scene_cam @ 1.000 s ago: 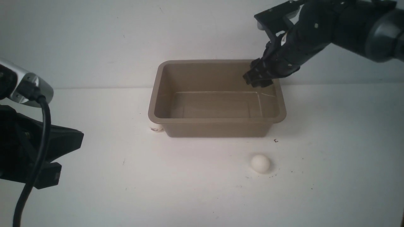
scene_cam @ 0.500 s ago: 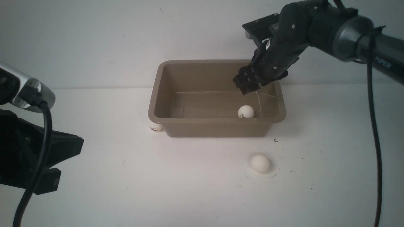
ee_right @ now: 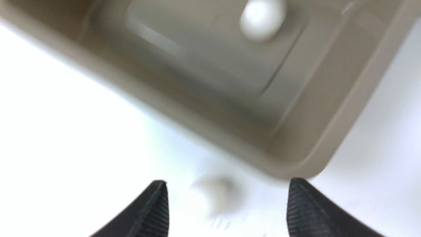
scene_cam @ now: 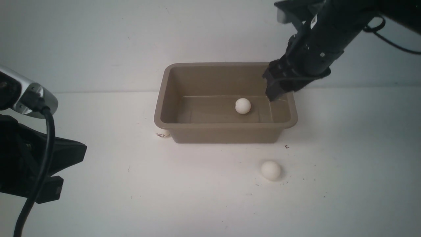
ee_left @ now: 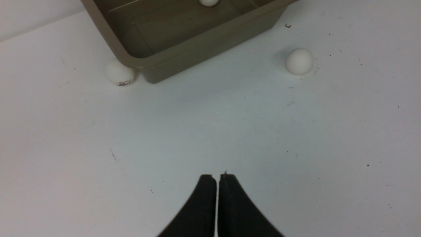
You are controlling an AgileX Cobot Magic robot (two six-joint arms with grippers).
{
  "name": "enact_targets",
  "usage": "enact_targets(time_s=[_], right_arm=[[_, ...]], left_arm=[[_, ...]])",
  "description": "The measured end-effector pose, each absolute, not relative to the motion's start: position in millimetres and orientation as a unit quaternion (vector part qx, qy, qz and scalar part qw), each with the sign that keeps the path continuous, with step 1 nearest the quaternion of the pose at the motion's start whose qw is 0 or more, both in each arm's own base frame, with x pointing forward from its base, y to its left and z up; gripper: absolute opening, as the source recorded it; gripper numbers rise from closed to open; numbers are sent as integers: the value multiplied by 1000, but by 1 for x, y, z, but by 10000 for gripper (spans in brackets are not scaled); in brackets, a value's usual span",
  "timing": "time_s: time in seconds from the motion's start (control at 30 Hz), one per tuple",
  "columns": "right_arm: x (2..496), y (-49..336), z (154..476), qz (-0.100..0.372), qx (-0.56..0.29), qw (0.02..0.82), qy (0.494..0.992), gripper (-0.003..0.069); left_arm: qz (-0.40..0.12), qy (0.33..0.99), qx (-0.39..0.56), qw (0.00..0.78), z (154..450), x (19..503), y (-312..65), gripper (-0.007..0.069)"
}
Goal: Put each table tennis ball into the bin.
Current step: Use the right arm to clamp the table tennis ball closest to it
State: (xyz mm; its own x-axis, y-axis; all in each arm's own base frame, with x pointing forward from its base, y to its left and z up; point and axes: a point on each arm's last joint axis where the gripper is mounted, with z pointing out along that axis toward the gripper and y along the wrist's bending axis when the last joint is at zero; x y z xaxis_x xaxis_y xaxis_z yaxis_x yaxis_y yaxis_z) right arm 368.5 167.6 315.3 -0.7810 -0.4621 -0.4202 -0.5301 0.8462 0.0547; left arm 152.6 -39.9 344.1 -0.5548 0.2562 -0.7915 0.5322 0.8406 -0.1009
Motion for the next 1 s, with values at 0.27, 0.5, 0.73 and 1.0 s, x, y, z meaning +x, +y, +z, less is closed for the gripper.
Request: enact_targets(time_s=[0.27,0.5,0.73,1.0], right_arm=[[323,195,252,73,-309,187,930,437],[325,193,226,48,-303,171,936,437],[331,194,208,29,-302,153,941,437],[338,195,195,14,-310,162,937,437]], left_arm=[[-157,868,232,410,343,153,-39,-4],[-161,871,237,400,342,151,-39,-4],[-165,872,240,393,341,150,-40,-4],[-165,872,241,393,341,149,-40,-4]])
